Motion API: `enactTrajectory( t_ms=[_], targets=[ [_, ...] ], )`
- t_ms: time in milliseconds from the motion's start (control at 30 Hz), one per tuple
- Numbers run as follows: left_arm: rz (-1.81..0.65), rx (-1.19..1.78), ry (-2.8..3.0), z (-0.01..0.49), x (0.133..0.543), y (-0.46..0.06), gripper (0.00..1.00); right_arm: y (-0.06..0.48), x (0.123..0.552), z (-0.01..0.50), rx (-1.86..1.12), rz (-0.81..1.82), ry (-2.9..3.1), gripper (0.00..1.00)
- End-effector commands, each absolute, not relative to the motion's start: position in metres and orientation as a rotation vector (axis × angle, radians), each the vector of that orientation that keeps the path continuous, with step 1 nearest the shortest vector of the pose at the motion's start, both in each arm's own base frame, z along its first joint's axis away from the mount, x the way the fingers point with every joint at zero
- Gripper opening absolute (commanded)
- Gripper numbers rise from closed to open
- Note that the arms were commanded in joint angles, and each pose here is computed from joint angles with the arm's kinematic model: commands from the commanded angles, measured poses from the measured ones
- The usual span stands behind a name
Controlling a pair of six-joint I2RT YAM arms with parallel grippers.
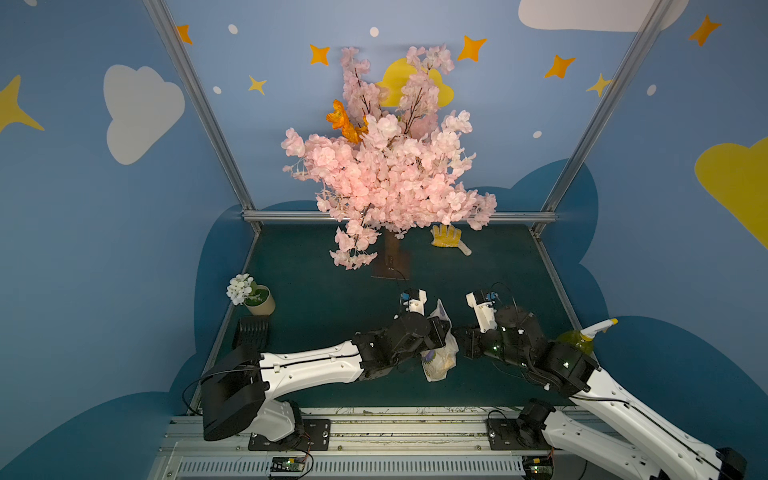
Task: Pour the oats into the breakfast bowl
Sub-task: Open the oats bag at the center of the board.
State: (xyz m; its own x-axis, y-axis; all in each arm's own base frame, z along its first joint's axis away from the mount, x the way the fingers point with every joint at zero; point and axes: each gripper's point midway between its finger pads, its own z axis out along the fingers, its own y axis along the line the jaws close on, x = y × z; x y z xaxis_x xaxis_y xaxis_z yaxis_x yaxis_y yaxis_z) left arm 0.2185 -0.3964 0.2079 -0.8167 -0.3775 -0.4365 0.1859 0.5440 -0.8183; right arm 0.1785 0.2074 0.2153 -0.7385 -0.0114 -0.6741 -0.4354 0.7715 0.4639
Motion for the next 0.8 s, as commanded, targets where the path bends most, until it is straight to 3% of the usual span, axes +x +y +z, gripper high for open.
enactTrajectory(
  t_ms=[0,300,333,433,767],
  targets=[
    [-1.262,-0.172,2.196,0.200,0.221,-0.398,0.03,0.198,0.177,0.202,-0.337,0.743,2.320,0.07],
    [-1.272,-0.165,2.196,0.201,0.219,-0.398,0.03,0.198,0.178,0.198,-0.342,0.727,2.324,0.18],
    [-1.273,-0.164,2.196,0.202,0.219,-0.398,0.03,0.199,0.179,0.198,-0.344,0.731,2.324,0.17],
    [-1.275,-0.156,2.194,0.203,0.218,-0.398,0.03,0.200,0.180,0.198,-0.345,0.731,2.328,0.00],
    [-1.092,-0.096,2.179,0.233,0.214,-0.352,0.03,0.183,0.197,0.219,-0.265,0.600,2.260,0.00]
  ],
)
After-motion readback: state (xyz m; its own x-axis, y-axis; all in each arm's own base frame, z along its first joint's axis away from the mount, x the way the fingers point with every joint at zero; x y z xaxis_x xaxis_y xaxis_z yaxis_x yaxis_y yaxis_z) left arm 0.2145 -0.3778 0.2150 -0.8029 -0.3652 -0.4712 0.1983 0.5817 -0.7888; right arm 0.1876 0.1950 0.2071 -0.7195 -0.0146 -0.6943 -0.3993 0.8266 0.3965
